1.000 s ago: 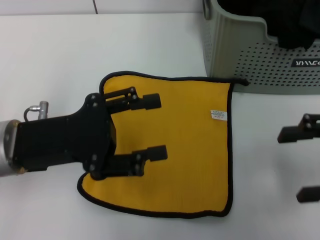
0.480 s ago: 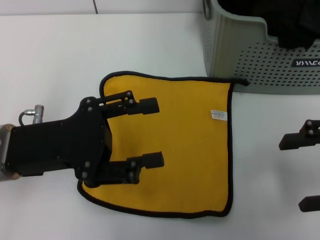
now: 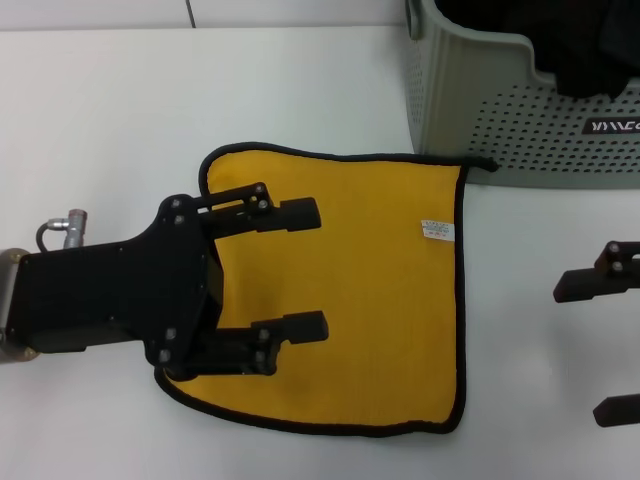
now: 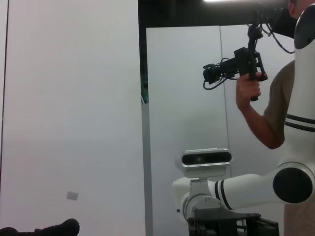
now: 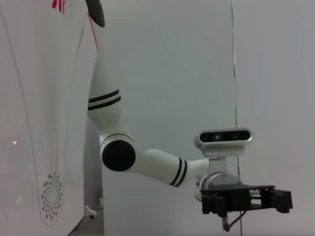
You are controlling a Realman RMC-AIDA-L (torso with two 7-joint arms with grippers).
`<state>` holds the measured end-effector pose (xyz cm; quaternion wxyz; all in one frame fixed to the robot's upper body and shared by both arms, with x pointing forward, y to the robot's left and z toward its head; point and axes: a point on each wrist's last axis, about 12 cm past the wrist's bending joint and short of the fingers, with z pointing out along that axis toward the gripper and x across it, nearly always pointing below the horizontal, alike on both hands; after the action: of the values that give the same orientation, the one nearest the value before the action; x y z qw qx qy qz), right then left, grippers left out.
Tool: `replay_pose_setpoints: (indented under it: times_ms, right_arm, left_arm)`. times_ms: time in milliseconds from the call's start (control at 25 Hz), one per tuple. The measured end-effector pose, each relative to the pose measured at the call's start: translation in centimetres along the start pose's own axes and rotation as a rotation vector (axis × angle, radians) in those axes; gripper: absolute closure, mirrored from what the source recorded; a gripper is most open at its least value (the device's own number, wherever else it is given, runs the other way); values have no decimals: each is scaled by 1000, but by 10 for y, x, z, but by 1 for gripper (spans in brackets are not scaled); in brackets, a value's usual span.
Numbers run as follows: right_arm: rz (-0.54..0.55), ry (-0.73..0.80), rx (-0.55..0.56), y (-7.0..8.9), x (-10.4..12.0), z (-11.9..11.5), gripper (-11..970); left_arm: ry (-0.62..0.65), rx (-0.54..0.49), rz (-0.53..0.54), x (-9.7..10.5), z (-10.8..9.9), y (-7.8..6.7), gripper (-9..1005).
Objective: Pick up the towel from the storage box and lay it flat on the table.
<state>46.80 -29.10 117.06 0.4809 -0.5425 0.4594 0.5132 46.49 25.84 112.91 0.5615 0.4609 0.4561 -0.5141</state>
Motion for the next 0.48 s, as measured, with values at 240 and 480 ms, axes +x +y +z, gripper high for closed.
replay_pose_setpoints:
  times_ms: [240, 480]
  right_arm:
    - [-10, -7, -10, -7, 0, 6, 233]
    - [-25, -21, 29, -39, 8, 32, 233]
  left_arm:
    - [2, 9, 3, -2, -3, -1, 255]
    - [40, 10, 4, -5, -16, 0, 255]
